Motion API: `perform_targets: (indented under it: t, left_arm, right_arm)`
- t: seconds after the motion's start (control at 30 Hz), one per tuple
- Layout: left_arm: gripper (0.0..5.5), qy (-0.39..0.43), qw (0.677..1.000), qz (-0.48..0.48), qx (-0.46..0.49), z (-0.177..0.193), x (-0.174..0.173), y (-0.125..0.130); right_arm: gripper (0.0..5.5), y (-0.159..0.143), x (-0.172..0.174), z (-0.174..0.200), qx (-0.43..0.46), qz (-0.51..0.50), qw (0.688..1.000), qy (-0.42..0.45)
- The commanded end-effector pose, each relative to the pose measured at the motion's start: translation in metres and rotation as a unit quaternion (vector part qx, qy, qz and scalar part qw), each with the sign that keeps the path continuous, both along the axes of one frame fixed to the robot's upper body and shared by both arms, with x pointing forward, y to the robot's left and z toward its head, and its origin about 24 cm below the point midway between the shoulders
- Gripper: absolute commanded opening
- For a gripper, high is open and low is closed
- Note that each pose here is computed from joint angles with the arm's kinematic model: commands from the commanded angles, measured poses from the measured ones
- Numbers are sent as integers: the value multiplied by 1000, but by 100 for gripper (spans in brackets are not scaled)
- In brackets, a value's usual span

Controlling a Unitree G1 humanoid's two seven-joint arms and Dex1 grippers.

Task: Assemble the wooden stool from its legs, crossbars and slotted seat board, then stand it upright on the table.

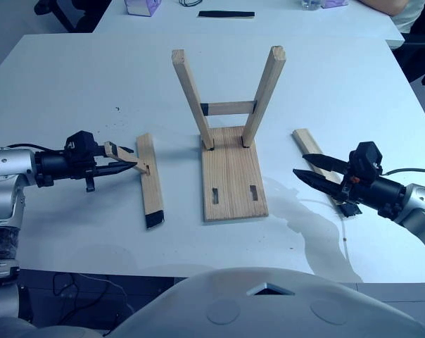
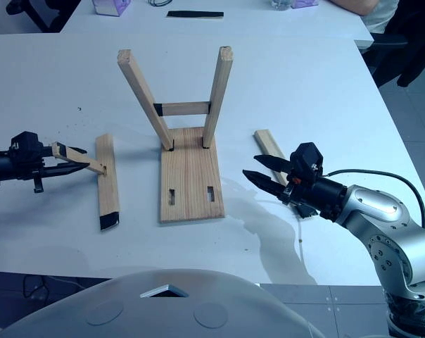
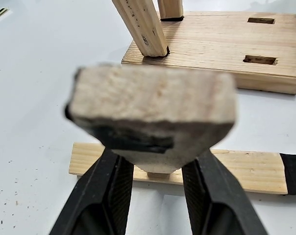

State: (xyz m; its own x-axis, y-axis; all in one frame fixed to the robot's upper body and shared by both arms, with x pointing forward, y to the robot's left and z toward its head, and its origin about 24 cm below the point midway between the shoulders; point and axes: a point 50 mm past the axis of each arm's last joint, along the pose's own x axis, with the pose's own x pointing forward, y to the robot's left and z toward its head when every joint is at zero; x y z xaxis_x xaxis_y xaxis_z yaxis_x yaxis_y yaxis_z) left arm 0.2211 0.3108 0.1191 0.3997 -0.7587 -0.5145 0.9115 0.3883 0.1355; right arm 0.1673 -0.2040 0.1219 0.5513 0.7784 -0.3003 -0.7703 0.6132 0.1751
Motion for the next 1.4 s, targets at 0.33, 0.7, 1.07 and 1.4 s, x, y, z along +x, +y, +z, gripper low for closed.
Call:
perform_targets:
  t: [0.33, 0.7, 1.07, 1.4]
  left_arm:
    - [133, 32, 999, -17, -17, 7, 3, -12]
    - [133, 32, 999, 17, -4, -5, 4, -4]
    - [133, 94, 991, -3, 91, -27, -7, -2]
    - [133, 129, 990, 0, 58, -36, -13, -23]
  right_arm:
    - [233, -1, -4, -3, -22, -6, 1000, -3]
    - [233, -1, -3, -3, -24, -1, 1000, -5]
    - [233, 0, -1, -3, -26, 2, 1000, -7]
    - [233, 0, 4, -3, -31, 14, 999, -3]
